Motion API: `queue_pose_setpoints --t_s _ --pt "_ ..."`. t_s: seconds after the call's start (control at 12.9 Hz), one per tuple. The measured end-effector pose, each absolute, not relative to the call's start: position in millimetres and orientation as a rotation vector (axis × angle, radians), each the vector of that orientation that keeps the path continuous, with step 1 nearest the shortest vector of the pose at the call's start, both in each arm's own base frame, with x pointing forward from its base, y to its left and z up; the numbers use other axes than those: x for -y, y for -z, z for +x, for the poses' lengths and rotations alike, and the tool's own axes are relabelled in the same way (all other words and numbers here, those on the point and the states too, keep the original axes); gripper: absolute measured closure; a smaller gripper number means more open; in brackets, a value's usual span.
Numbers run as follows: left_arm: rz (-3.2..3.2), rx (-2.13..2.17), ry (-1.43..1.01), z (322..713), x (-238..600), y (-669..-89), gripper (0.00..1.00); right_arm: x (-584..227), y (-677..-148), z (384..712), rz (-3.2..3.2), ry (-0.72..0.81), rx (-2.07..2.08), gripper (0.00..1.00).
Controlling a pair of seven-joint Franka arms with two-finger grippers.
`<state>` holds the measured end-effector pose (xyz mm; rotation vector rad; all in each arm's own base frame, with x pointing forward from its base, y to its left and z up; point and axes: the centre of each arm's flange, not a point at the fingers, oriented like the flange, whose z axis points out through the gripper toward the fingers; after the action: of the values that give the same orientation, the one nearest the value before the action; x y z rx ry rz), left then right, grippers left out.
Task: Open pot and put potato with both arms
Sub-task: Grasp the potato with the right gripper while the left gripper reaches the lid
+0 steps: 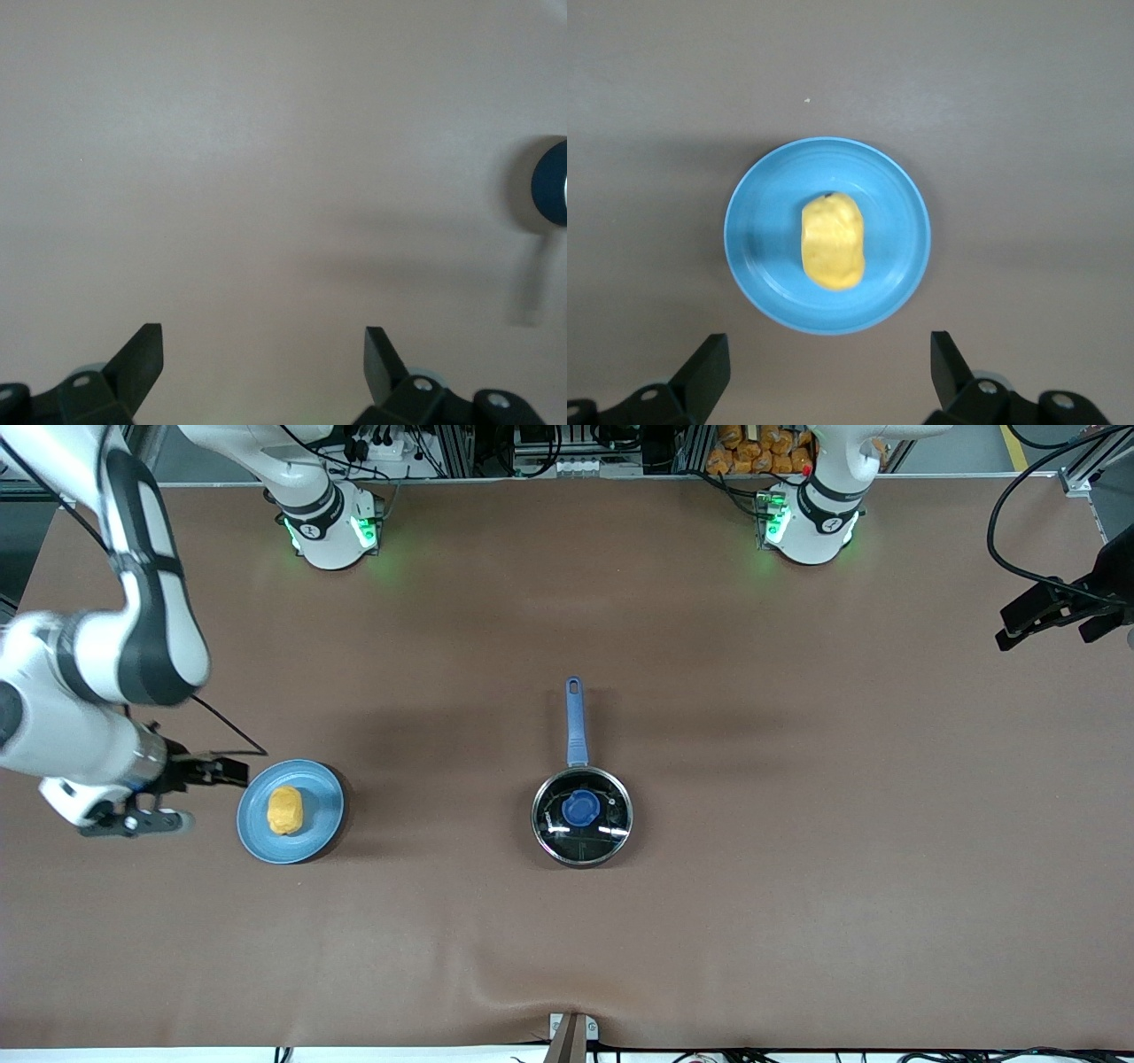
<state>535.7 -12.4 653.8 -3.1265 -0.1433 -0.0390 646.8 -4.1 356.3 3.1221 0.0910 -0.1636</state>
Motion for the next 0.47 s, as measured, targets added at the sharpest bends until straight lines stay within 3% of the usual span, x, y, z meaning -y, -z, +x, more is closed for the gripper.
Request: queue_pose_setpoints --t_s 0.47 --pt "-3.160 0.083 -0.025 545.4 61.6 -631.1 0.00 -0.4 -270.2 654.7 3.160 0.149 -0.040 0.00"
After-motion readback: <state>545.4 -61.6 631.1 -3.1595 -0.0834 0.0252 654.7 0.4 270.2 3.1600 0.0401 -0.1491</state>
